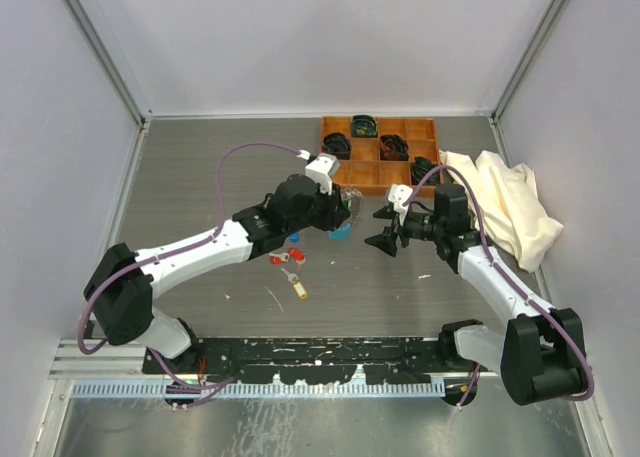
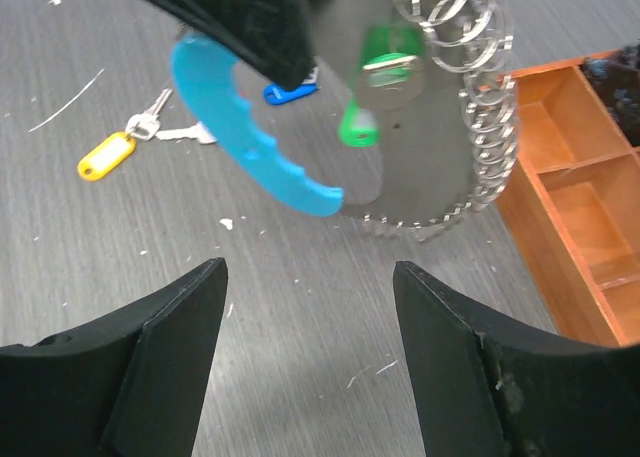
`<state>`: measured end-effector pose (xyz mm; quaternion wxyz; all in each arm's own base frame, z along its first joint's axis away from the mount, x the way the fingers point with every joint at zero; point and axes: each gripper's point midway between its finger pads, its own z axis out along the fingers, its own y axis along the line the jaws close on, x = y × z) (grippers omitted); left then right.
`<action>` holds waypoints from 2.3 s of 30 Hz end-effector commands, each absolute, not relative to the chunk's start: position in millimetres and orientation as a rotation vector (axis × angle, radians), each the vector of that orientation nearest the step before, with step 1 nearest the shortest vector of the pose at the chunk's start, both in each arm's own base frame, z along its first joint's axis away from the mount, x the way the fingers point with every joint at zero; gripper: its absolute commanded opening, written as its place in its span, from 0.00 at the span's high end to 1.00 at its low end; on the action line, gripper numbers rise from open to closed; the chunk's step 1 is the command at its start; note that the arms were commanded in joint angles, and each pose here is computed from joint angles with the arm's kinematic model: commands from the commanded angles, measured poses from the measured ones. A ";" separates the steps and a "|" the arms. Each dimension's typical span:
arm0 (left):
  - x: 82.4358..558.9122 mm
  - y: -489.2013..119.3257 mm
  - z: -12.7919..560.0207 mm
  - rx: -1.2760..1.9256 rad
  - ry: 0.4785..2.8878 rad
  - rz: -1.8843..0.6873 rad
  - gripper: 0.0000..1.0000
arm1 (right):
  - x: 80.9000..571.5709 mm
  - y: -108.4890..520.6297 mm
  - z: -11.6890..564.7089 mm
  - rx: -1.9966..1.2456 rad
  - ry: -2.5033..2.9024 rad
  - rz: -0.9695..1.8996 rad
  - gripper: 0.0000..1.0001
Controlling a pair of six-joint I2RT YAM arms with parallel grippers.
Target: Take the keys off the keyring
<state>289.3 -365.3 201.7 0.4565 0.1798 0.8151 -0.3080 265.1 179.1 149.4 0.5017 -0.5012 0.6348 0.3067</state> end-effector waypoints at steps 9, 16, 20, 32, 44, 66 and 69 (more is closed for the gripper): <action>287.0 -377.6 282.1 0.298 1.882 -0.959 1.00 | 286.9 198.6 193.6 -1.070 1.367 0.669 0.24; 278.2 -388.8 293.8 0.302 1.890 -1.014 1.00 | 298.9 198.2 200.3 -1.024 1.359 0.564 0.25; 275.5 -387.3 299.2 0.289 1.898 -1.023 1.00 | 304.6 194.4 212.2 -0.996 1.350 0.515 0.27; 267.3 -385.3 307.5 0.280 1.949 -1.026 1.00 | 297.2 204.4 231.1 -1.026 1.292 0.516 0.32; 260.2 -385.7 304.3 0.300 1.987 -1.011 1.00 | 294.7 210.5 241.0 -1.023 1.250 0.494 0.45; 256.1 -377.0 299.5 0.357 1.995 -0.937 1.00 | 273.2 225.7 243.6 -1.143 1.177 0.582 0.70; 257.1 -373.2 297.0 0.368 1.999 -0.908 1.00 | 269.1 227.5 243.2 -1.165 1.171 0.602 0.73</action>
